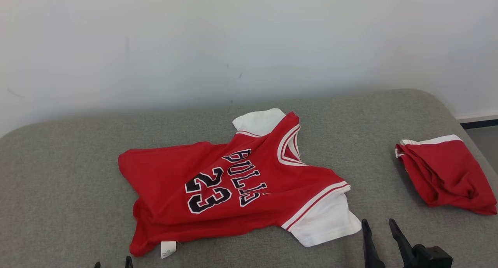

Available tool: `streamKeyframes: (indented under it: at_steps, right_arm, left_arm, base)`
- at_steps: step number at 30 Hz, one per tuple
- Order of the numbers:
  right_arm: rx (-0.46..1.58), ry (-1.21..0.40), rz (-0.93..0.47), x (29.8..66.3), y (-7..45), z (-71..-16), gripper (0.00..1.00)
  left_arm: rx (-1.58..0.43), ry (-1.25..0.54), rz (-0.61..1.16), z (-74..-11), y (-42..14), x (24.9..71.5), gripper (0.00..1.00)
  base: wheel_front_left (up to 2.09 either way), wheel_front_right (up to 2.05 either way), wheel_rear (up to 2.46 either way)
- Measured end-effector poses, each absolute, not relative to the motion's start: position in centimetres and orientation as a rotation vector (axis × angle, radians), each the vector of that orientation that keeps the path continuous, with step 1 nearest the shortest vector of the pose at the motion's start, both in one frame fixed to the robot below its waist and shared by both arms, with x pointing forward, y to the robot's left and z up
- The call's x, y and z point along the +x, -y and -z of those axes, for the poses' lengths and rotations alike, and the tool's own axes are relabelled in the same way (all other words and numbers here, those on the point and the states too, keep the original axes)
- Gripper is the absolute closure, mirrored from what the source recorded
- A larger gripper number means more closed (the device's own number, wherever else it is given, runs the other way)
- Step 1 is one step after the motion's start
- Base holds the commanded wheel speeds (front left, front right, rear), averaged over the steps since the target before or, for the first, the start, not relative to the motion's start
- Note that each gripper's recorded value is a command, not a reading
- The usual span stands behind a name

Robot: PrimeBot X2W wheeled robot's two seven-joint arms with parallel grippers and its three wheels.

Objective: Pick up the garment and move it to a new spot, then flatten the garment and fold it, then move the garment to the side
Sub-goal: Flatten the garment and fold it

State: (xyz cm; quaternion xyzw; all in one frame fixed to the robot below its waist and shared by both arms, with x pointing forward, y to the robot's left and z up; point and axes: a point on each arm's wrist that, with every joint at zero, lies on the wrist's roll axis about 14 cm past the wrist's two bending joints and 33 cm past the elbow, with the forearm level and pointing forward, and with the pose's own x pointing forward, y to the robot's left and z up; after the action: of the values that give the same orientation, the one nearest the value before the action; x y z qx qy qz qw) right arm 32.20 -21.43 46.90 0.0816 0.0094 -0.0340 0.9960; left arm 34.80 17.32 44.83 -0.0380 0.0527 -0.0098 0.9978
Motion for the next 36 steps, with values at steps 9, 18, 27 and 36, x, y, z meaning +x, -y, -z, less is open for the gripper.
streamKeyframes:
  at_steps: [9,18,27,36]
  right_arm:
    - [0.163,-0.029,0.071,32.3,21.5,-46.6,0.0]
    - [0.167,-0.067,0.076,32.8,21.6,-45.5,0.0]
    - [0.161,-0.093,0.076,34.3,21.6,-44.9,0.0]
    - [0.159,-0.135,0.066,35.9,21.4,-43.5,0.0]
  left_arm:
    - [-0.094,-0.135,0.029,-43.9,-17.0,34.8,0.0]
    - [-0.132,-0.187,0.081,-42.4,-15.4,35.4,0.0]
    - [-0.13,-0.213,0.088,-41.5,-15.0,37.3,0.0]
    - [-0.128,-0.273,0.082,-39.4,-14.7,38.7,0.0]
  base:
    - [0.0,0.0,0.0]
    - [0.0,0.0,0.0]
    - [0.0,0.0,0.0]
    - [0.0,0.0,0.0]
